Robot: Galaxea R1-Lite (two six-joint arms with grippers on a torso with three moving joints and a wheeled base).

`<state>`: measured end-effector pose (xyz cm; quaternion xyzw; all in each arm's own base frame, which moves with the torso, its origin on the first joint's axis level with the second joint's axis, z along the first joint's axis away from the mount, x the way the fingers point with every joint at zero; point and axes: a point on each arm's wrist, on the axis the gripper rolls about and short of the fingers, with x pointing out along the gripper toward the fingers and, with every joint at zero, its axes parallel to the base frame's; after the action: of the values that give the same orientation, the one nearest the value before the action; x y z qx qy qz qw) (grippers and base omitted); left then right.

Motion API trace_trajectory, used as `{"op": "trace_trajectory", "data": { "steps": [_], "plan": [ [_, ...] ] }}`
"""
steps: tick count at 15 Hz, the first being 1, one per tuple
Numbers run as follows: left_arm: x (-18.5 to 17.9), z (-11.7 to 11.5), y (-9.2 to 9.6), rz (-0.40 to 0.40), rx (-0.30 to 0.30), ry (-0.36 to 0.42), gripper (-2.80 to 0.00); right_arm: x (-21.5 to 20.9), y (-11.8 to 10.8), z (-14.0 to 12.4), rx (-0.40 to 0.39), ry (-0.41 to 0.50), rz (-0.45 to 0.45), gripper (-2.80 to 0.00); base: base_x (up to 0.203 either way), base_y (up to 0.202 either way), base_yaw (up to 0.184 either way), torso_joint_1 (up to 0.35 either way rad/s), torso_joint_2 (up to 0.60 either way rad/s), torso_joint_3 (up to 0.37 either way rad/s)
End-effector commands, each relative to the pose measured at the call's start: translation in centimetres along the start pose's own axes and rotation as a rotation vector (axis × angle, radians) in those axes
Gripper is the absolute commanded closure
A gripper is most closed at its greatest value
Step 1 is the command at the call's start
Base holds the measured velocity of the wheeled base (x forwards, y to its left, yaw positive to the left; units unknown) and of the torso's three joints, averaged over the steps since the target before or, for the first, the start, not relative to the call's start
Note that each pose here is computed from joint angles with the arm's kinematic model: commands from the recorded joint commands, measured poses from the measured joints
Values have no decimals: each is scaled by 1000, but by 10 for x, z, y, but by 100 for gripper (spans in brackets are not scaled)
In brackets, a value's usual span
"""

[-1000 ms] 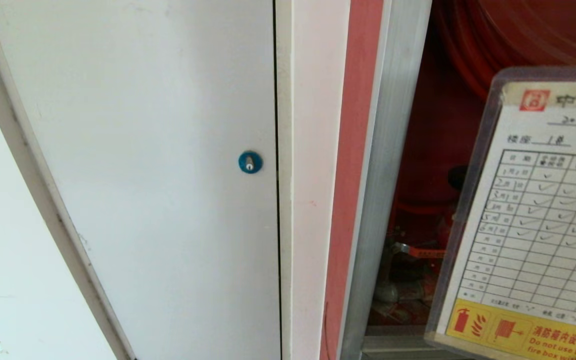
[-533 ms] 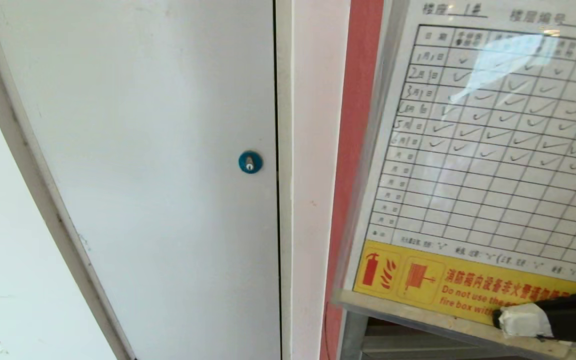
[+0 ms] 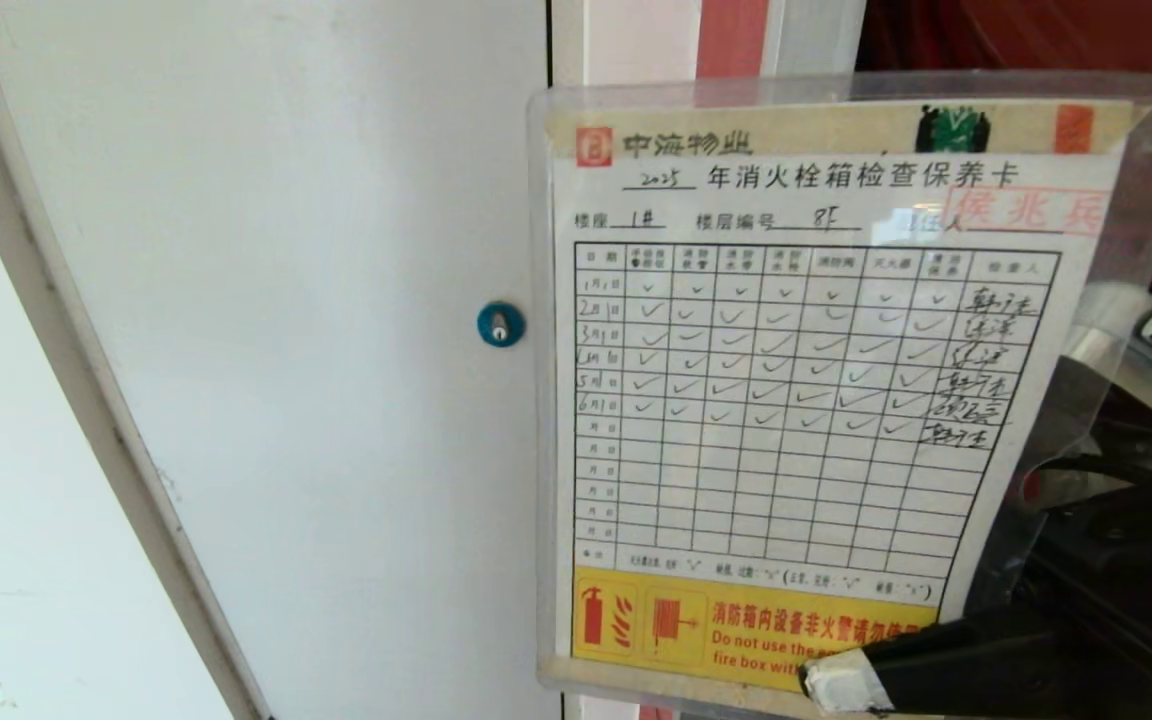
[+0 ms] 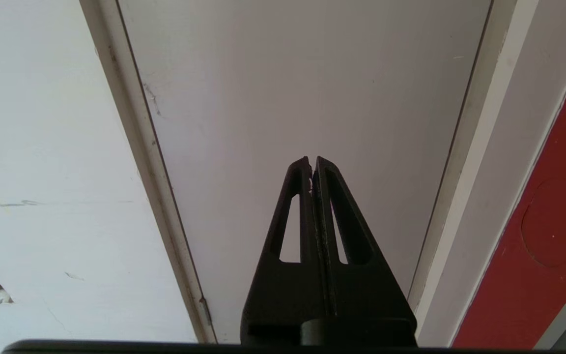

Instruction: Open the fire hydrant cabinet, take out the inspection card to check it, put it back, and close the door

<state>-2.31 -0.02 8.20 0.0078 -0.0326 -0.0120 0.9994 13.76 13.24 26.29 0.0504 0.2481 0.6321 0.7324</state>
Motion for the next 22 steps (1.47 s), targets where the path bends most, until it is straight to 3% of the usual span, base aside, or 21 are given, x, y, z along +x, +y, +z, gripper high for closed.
{"op": "trace_trajectory", "data": {
  "steps": [1, 8, 22],
  "plan": [
    [2, -6, 0, 0, 0, 24, 0, 9, -3, -7, 22, 41, 15, 0, 0, 0, 0, 0, 0, 0],
    [2, -6, 0, 0, 0, 24, 0, 25, 1, -15, 27, 100, 30, 0, 0, 0, 0, 0, 0, 0],
    [1, -6, 0, 0, 0, 23, 0, 42, 3, -15, 13, 127, 64, 0, 0, 0, 0, 0, 0, 0]
  ]
}}
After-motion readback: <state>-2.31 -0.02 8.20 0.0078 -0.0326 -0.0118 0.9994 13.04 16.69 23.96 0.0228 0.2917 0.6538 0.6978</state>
